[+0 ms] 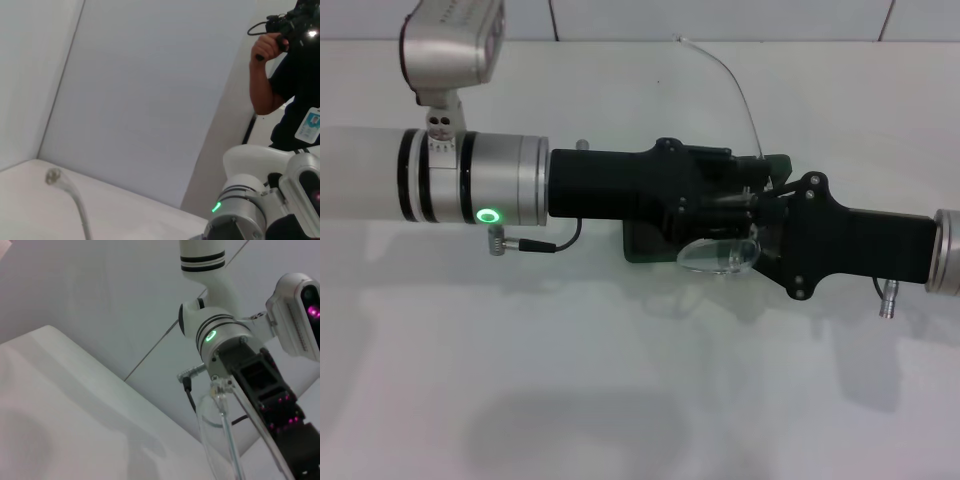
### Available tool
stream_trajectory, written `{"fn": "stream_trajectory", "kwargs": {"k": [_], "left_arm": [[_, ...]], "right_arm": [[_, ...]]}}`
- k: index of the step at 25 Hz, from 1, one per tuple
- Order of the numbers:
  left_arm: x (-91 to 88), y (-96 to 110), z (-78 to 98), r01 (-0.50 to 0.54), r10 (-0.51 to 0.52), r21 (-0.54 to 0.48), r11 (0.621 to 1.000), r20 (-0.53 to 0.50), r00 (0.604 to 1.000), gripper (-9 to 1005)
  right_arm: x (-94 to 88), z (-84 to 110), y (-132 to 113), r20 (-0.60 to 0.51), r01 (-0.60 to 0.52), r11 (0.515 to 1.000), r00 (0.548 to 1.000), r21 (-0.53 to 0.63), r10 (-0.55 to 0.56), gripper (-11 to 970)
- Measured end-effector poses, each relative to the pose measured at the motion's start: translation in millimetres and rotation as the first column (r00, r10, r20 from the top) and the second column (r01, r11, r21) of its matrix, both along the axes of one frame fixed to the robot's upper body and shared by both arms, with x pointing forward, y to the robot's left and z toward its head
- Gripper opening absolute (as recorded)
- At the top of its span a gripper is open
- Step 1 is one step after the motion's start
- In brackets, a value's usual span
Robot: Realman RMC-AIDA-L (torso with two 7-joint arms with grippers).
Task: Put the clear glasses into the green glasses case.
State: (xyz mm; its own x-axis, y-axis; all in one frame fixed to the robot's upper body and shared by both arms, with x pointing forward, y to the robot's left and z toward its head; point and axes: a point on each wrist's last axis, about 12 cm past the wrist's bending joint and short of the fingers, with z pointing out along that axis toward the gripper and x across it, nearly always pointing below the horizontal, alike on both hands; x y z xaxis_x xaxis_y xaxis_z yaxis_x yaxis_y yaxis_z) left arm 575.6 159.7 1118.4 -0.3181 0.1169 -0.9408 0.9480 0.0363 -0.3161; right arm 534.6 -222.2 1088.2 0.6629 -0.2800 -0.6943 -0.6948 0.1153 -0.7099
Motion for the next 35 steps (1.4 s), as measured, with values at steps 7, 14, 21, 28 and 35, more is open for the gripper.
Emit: {"fn": "stream_trajectory", "kwargs": {"k": [7,14,21,28,35], "left_arm": [[-0.1,-2,0.2,0.014,-0.013,0.014,1.0,-0.017,1.0,545],[0.1,1,2.6,0.007,-0.008,-0.01,1.0,-0.011,1.0,545],[1.3,41,15.0,-0.076,0.084,-0.135,0.988,0.06,0.995,546],[-8.3,106,-2.2,-0.373,0.41,-0.187,0.909,0.234,0.882,546],[-14.0,85,-21.4,-0.391,0.421,-0.159,0.907,0.375,0.826,545]], "right_arm": [[0.5,1.2,0,0.004,-0.005,1.0,1.0,0.001,0.005,120],[1.2,2.3,-1,0.009,-0.003,1.0,1.0,0.0,0.003,121],[-1.6,6.8,-5,0.002,-0.017,0.999,1.0,0.035,0.017,119],[-9.1,25.1,-14,-0.041,-0.108,0.983,0.992,0.148,0.116,118],[-13.3,38.0,-5,-0.143,-0.179,0.957,0.966,0.23,0.215,118]]}}
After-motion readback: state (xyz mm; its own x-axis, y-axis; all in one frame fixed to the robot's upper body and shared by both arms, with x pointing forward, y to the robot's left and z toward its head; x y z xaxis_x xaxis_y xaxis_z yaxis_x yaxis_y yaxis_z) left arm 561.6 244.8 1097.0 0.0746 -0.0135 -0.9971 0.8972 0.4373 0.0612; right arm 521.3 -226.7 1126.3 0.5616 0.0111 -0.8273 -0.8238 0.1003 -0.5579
